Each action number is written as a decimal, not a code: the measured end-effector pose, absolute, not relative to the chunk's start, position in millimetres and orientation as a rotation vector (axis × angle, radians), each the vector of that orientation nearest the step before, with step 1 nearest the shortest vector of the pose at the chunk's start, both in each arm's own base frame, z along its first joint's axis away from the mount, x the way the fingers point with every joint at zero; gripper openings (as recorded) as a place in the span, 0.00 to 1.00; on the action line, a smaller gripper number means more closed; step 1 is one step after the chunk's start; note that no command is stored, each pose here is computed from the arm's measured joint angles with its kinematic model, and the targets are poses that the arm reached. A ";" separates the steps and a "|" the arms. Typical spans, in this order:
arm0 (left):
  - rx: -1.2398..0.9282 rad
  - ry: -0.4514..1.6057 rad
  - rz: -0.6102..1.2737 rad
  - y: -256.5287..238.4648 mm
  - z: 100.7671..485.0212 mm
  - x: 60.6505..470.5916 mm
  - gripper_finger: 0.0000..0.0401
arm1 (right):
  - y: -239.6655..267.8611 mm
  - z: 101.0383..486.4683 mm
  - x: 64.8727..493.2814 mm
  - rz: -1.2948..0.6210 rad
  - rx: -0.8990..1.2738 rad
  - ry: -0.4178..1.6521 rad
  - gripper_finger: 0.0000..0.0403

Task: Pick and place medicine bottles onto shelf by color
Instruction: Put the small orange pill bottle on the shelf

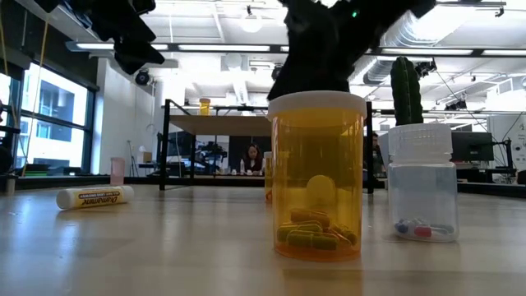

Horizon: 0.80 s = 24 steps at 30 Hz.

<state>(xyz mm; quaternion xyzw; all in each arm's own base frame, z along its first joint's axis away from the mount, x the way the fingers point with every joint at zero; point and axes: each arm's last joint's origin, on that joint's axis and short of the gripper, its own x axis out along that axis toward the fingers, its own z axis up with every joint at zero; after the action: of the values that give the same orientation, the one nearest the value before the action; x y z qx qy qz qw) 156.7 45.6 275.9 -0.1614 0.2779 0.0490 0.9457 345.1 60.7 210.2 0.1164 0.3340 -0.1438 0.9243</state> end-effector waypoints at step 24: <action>-0.328 0.569 0.116 46.0 275.6 156.5 0.51 | 61.7 155.2 365.7 -0.390 0.243 0.735 0.57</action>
<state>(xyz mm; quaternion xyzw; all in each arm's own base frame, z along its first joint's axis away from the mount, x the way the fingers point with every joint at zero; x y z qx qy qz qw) 156.5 46.0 275.6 -0.1608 0.2793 0.0571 0.9449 365.7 61.7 155.2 0.1177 0.3563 -0.1890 0.9074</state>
